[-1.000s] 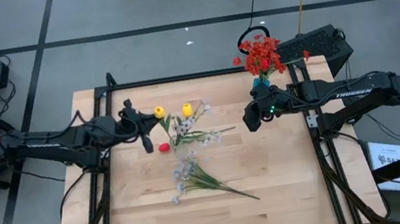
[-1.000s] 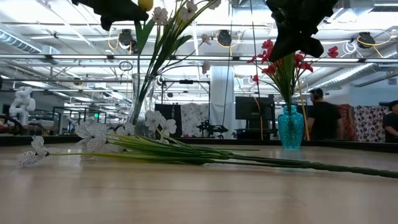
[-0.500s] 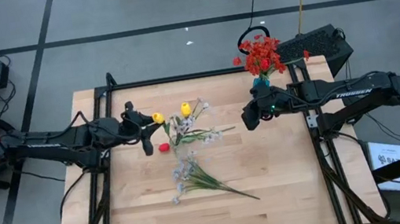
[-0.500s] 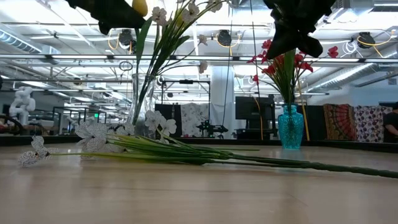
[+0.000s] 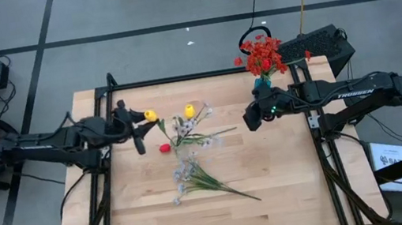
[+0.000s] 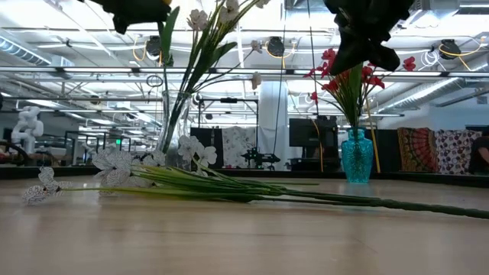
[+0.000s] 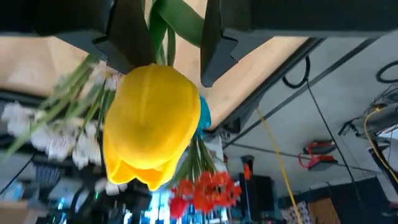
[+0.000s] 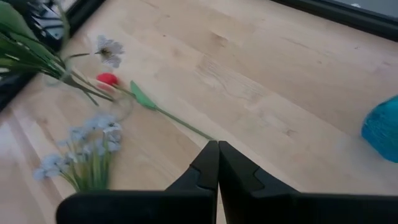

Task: Sort flowers into vase by color
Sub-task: Put the yellow flower into the transparent flower vase

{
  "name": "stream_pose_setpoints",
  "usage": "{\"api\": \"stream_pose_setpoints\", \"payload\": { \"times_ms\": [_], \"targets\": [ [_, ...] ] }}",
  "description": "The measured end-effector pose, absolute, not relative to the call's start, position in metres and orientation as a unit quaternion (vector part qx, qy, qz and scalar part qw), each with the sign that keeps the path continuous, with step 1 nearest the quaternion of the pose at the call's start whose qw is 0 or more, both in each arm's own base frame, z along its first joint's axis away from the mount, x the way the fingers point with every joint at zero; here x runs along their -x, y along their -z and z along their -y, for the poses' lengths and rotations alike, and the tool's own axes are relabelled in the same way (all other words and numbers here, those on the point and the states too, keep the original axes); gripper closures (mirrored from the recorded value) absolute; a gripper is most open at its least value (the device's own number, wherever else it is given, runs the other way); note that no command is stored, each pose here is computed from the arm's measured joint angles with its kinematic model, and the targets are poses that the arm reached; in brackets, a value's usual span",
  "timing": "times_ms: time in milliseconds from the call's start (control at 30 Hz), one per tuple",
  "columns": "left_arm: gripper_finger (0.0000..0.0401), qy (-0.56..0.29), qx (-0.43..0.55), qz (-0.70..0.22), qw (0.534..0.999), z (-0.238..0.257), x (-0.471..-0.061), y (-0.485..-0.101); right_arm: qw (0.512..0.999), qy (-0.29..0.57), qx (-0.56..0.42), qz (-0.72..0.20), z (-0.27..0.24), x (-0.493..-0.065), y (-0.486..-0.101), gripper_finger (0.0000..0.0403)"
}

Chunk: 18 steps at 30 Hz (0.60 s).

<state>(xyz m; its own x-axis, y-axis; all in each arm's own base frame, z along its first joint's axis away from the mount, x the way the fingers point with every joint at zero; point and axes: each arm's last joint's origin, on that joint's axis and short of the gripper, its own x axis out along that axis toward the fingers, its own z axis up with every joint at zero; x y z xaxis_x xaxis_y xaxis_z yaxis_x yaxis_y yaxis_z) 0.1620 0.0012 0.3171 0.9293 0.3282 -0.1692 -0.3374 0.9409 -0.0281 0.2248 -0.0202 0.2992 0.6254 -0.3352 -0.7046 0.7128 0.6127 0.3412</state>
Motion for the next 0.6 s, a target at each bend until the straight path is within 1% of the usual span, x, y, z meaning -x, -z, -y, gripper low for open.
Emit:
{"api": "stream_pose_setpoints", "payload": {
  "times_ms": [167, 367, 467, 600],
  "targets": [
    [0.0272, -0.160, 0.074, -0.060, 0.983, -0.001, -0.156, -0.322, 0.840, 0.305, -0.311, -0.325, 0.019, -0.222, -0.297, 0.0403],
    [0.0269, -0.103, 0.098, -0.094, 0.985, 0.003, -0.169, -0.313, 0.846, 0.273, -0.302, -0.343, 0.015, -0.223, -0.296, 0.0403],
    [0.0257, -0.097, 0.095, -0.117, 0.984, 0.004, -0.178, -0.306, 0.852, 0.262, -0.290, -0.349, 0.011, -0.223, -0.296, 0.0403],
    [0.0226, -0.092, 0.088, -0.147, 0.981, 0.005, -0.188, -0.297, 0.856, 0.253, -0.281, -0.353, 0.008, -0.223, -0.296, 0.0403]
  ]
}}
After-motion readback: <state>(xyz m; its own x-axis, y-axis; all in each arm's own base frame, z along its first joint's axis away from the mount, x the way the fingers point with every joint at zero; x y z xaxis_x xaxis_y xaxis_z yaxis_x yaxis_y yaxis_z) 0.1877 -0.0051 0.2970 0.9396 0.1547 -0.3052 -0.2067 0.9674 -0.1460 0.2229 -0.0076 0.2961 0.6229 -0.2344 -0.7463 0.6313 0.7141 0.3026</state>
